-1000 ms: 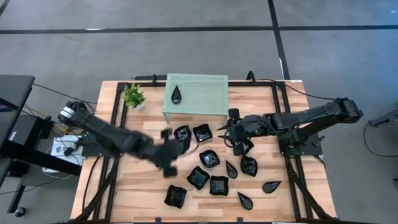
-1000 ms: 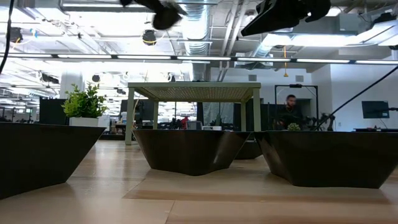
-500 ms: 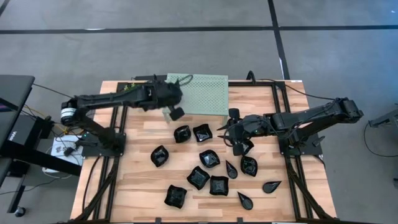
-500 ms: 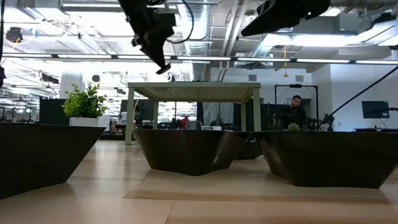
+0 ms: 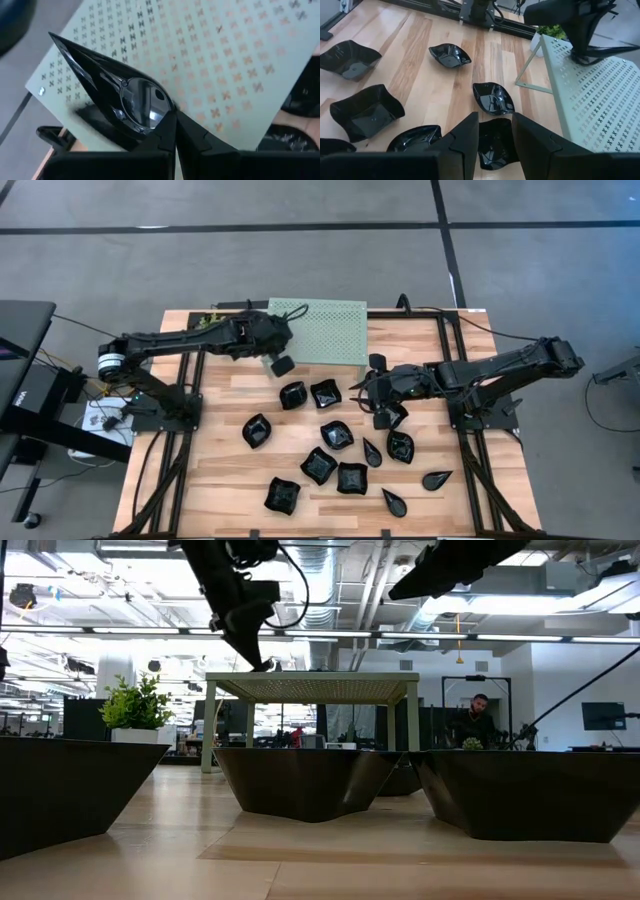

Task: Pick & Place Mini shaped plates
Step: Stack the drop shaped plate on top of the other drop shaped plate on the shelf

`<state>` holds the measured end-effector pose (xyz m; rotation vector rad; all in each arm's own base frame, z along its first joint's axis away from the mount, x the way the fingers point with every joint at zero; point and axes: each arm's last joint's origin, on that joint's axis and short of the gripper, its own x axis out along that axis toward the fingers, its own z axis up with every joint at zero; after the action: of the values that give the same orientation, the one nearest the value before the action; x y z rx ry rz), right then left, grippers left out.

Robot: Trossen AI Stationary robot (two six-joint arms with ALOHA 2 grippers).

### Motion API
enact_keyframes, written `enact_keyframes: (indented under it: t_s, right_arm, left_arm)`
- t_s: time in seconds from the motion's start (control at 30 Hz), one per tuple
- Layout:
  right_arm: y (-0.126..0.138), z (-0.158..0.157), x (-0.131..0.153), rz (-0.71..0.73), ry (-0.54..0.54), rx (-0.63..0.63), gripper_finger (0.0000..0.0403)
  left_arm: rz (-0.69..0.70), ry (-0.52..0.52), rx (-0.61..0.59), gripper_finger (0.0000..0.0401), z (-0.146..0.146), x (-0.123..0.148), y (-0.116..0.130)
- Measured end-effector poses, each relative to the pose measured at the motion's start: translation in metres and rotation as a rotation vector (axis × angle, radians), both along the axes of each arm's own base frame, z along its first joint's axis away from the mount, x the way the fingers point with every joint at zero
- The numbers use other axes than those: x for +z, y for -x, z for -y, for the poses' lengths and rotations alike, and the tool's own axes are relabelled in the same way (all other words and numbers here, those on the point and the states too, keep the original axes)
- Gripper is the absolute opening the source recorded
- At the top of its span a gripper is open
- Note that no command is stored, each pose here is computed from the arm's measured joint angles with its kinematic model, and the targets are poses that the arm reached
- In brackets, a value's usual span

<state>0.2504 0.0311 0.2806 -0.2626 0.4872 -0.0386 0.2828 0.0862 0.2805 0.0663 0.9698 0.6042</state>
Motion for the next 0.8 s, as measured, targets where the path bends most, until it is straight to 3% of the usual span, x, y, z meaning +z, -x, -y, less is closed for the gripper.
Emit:
enact_keyframes:
  t_s: [0.3,0.8]
  right_arm:
    - [0.0,0.0,0.0,0.003,-0.03,-0.015,0.0113]
    - [0.0002,0.0,-0.0004,0.0,-0.045,-0.024,0.0113]
  left_arm:
    - [0.013,0.0,0.009,0.0004,-0.0002,0.0005,-0.0006]
    - [0.216,0.022,0.346,0.0004,0.0017,0.0033,-0.0017]
